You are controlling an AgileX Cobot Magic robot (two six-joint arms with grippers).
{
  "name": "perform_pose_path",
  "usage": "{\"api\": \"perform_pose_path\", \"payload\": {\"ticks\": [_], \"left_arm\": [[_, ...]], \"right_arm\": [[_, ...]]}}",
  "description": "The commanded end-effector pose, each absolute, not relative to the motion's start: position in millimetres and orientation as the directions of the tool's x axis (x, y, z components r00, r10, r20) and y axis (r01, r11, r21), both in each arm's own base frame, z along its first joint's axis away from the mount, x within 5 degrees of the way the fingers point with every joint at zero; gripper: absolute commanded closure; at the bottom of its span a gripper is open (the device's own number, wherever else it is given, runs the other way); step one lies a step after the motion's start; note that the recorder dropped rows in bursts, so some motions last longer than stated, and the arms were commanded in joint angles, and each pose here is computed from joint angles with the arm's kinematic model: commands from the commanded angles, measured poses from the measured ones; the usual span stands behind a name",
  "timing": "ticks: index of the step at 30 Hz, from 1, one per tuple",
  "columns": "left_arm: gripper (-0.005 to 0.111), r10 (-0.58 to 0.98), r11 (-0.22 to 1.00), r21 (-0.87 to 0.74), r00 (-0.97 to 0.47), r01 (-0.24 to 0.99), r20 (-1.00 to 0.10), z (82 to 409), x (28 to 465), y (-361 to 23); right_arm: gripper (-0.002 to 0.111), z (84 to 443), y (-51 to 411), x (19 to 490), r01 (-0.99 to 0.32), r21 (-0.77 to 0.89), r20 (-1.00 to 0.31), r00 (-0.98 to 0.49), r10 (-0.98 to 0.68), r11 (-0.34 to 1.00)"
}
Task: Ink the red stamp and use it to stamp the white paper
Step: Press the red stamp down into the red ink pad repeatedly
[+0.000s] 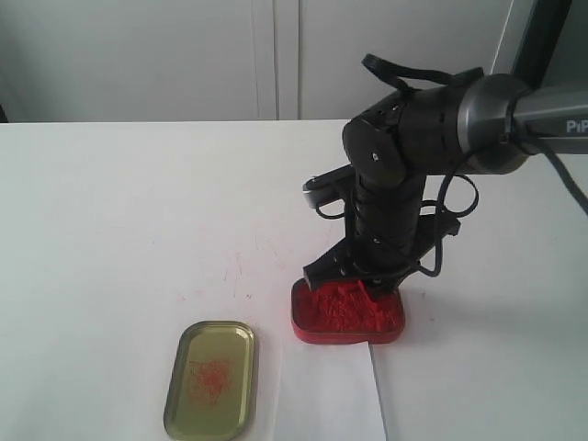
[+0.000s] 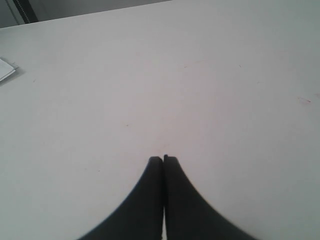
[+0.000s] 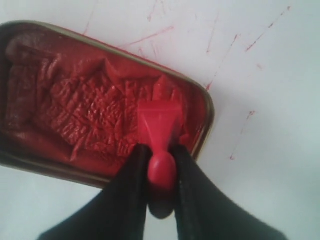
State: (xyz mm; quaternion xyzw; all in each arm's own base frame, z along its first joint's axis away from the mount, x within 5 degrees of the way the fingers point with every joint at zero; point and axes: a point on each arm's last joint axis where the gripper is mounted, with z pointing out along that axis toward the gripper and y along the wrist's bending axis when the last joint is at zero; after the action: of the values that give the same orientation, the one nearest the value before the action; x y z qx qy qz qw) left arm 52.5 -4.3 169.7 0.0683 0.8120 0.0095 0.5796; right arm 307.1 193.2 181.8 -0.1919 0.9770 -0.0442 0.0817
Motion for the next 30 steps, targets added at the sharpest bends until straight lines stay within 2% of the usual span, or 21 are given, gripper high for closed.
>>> {"api": "perform_pose_path", "payload": {"ticks": [1,9,19,30], "left_arm": [[0.107,0.122,0.991,0.096,-0.317,0.097,-0.941,169,52,-4],[0.107,0.122,0.991,0.096,-0.317,0.097,-0.941,169,52,-4],[0.107,0.122,0.991,0.096,-0.317,0.097,-0.941,169,52,-4],[0.107,0.122,0.991,0.096,-0.317,0.097,-0.941,169,52,-4]], "right_arm": [[0.108,175,189,310,-0.359,-0.136,-0.130,-0.918,-0.376,0.923],[0.108,171,189,315,-0.359,-0.158,-0.155,-0.911,-0.382,0.920],[0.108,138,191,317,-0.371,-0.177,-0.065,-0.920,-0.387,0.911],[0.108,132,190,317,-0.374,-0.183,-0.042,-0.921,-0.387,0.909]]}}
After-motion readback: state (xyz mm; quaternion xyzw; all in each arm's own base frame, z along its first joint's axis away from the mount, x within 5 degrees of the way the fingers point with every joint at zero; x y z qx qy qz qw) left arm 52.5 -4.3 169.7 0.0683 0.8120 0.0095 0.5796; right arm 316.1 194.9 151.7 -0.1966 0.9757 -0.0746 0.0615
